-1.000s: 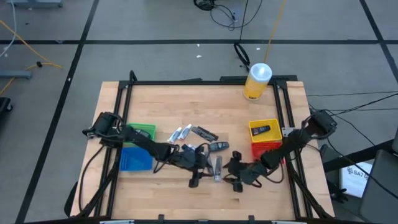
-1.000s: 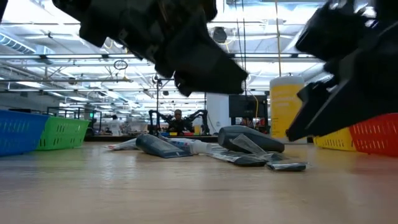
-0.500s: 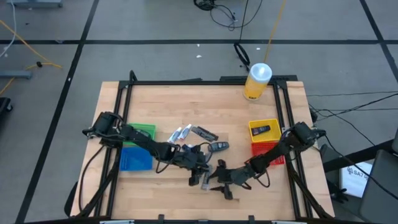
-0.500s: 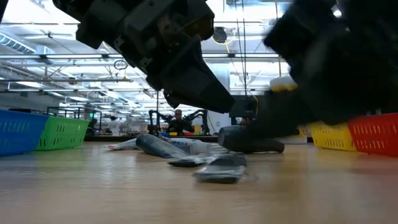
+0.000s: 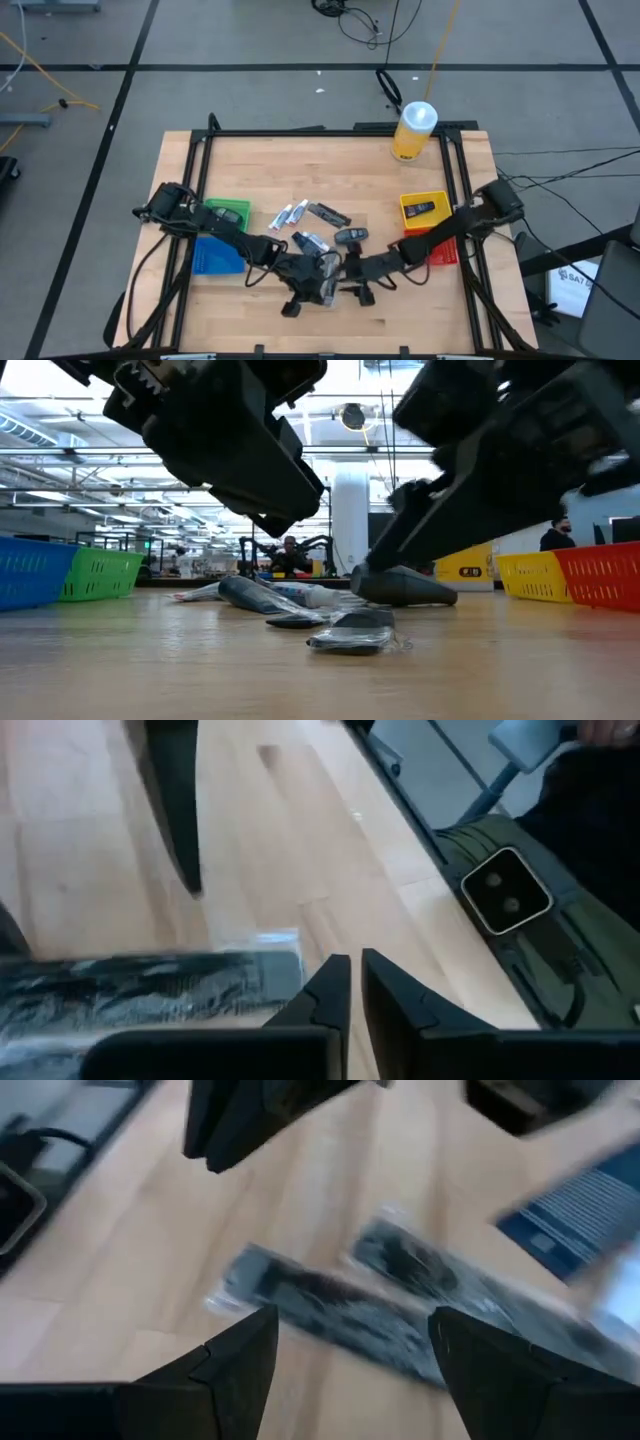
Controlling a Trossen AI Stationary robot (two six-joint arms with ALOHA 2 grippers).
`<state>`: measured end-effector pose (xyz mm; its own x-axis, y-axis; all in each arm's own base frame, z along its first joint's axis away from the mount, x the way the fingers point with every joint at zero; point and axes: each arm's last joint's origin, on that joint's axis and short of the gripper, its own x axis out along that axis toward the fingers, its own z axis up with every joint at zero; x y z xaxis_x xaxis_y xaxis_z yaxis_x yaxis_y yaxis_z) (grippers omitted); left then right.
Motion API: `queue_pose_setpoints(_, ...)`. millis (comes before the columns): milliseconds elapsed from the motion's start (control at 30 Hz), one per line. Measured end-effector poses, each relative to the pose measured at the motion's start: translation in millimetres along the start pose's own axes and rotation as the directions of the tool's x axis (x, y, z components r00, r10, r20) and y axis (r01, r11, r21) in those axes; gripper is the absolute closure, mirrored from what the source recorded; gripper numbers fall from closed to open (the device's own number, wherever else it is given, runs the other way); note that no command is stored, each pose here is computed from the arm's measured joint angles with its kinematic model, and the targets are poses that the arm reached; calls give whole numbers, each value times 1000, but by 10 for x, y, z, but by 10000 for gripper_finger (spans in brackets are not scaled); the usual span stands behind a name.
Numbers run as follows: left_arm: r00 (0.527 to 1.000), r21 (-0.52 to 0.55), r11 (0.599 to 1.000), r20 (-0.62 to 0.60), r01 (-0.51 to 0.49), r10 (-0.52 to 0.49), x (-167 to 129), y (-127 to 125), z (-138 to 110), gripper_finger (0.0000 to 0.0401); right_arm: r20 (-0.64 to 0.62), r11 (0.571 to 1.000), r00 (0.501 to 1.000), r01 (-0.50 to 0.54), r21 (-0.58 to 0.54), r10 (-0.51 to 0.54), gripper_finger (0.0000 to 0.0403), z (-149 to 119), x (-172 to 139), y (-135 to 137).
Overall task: Pick & Place Travel size toiletries
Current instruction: Put the black comb into the blue bin
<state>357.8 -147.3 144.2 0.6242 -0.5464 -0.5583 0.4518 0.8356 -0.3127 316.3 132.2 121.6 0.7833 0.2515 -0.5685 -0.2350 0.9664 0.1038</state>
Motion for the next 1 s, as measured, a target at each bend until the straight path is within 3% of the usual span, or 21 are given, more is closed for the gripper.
queue_pose_setpoints(133, 1000, 0, 1000, 4, -1, 1, -1, 3, 4, 398, -44, 999, 999, 22, -24, -23, 151, -90, 95, -188)
queue_pose_setpoints(267, 998, -1, 998, 27, -57, 57, -4, 19, 21, 385, -132, 999, 990, 46, 4, -45, 152, -149, 63, -218)
queue_pose_setpoints(467, 985, -6, 987, 59, -161, 161, -8, 48, 39, 382, -246, 969, 963, 162, 185, -114, 151, -168, -156, -4)
queue_pose_setpoints(567, 977, -14, 979, 72, -203, 203, -9, 55, 44, 389, -209, 948, 956, 246, 203, -204, 152, -161, -284, 211)
queue_pose_setpoints(700, 968, -63, 971, 93, -229, 234, 0, 79, 51, 399, -82, 968, 978, 204, 145, -194, 152, -100, -311, 461)
queue_pose_setpoints(900, 922, -275, 892, 44, -359, 385, 81, 351, -93, 398, -40, 984, 989, 148, 95, -145, 165, -118, -269, 567)
queue_pose_setpoints(1000, 884, -359, 832, 37, -423, 465, 109, 496, -154, 398, -41, 988, 991, 131, 80, -128, 181, -130, -282, 617)
